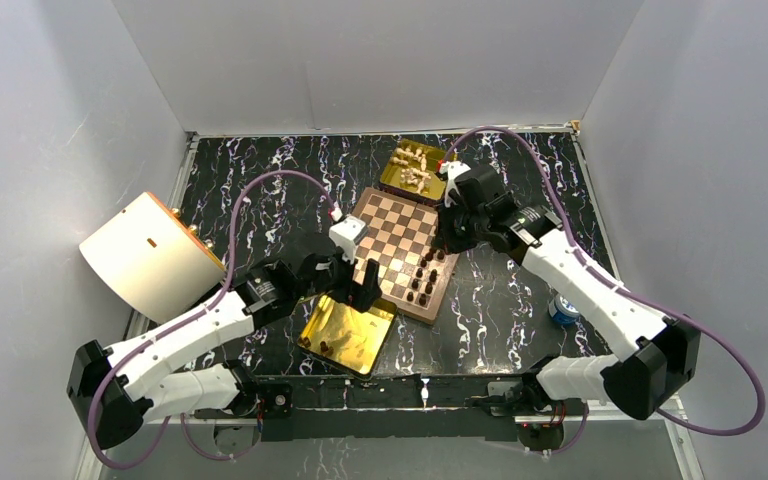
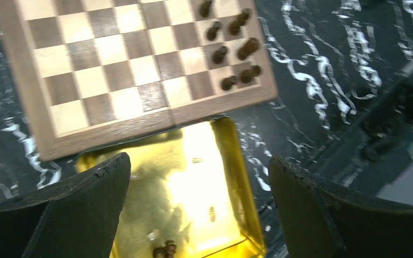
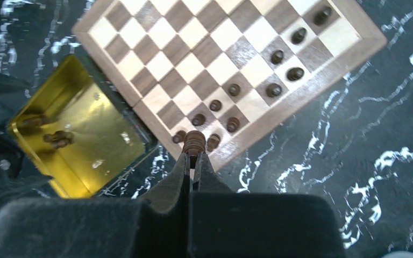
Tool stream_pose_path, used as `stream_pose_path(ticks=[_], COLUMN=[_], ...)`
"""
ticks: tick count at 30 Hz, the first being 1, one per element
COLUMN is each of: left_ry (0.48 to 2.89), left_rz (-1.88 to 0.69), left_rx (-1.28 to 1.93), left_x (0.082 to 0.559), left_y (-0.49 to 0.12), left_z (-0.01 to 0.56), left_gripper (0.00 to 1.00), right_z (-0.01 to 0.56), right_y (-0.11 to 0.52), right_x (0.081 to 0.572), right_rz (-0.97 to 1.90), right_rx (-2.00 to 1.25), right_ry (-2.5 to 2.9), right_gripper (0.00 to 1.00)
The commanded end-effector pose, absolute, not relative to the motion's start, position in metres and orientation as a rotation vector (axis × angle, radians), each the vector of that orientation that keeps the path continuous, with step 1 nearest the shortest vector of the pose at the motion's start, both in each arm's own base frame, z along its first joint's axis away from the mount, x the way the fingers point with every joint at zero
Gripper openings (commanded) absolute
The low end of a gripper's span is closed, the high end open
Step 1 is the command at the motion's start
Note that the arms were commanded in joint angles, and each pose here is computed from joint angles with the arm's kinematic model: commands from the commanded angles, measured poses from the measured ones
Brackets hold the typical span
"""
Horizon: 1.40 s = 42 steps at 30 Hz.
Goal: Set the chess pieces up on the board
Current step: Place the chess piece on the chessboard.
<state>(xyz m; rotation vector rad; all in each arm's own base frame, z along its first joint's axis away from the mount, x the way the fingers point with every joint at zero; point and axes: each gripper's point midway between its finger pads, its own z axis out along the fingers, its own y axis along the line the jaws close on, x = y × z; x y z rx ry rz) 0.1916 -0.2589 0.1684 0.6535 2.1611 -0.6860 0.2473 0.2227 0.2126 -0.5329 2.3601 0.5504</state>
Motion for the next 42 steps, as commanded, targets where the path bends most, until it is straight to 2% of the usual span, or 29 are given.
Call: stream_pose_path(ticks=[1, 9, 25, 42], left_ry=[2.184, 2.207, 2.051, 2.035], left_rz=[-0.453, -0.444, -0.42, -0.41], left_rx=[0.575, 0.373, 0.517, 0.551], left_x=[0.22, 0.25, 0.234, 0.233], left_y=[-0.228, -0.182, -0.165, -0.164], left_z=[0.179, 0.182, 0.18, 0.182], left_gripper=[0.96, 0.97, 0.95, 0.94], right_z=[0.214, 0.197, 0.155, 0.126], right_y=[0.202, 0.199, 0.204, 0.201], right_x=[0.262, 0.275, 0.3, 0.301], right_rz=[0.365, 0.272, 0.163, 0.14], right_rx=[-0.439, -0.383, -0.355, -0.373], right_ry=[2.391, 2.445, 2.485, 2.481], right_gripper=[0.0, 0.0, 0.0, 0.0])
